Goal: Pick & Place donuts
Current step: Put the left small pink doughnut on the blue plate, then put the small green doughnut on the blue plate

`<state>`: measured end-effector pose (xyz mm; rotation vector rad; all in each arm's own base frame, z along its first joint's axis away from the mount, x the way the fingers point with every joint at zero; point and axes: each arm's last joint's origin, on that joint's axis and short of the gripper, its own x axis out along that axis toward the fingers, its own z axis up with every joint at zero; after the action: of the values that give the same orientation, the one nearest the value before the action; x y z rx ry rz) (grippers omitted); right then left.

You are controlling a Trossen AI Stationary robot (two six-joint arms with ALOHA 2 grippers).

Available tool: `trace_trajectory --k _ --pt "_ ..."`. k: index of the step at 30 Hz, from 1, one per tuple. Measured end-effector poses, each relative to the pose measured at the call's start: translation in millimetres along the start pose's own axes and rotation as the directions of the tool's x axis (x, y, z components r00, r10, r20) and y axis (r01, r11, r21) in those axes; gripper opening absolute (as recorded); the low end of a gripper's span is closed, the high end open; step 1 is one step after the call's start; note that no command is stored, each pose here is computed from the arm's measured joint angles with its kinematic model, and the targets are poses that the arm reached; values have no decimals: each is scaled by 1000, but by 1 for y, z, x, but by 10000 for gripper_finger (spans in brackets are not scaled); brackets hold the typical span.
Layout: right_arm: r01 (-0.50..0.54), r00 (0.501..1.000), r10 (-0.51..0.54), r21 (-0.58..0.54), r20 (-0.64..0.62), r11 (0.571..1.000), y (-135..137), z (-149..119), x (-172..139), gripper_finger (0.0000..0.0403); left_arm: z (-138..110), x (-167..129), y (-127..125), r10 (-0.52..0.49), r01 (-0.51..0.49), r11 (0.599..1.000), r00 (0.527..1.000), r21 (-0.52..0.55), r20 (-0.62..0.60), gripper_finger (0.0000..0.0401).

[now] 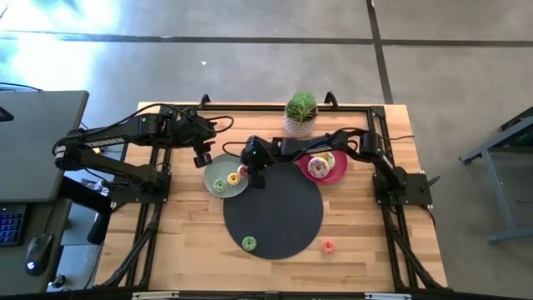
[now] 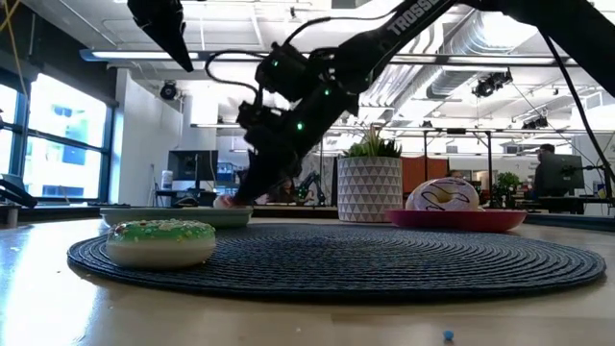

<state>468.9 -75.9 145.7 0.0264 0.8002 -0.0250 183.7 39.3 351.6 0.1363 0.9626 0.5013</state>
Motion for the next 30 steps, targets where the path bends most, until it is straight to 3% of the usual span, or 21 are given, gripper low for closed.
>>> trace_trajectory --k 6,10,13,16,20,30 --pt "1 999 0 -17 51 1000 3 16 -22 144 0 0 0 0 0 1000 1000 0 0 168" --pt "-6 1000 6 -62 12 998 5 22 -45 145 0 0 0 -1 1 1000 1000 0 0 168" --pt "-90 996 87 -100 -38 991 14 25 -67 145 0 0 0 -2 2 1000 1000 0 -1 168" --pt "-229 973 224 -149 -53 962 39 28 -78 145 0 0 0 -2 2 1000 1000 0 0 168" --pt "-362 932 362 -187 -35 913 79 29 -70 147 1 0 -1 -19 19 1000 1000 -13 7 168" --pt "-384 919 394 -213 7 898 177 15 -43 147 1 0 -5 -161 161 981 987 -103 12 168"
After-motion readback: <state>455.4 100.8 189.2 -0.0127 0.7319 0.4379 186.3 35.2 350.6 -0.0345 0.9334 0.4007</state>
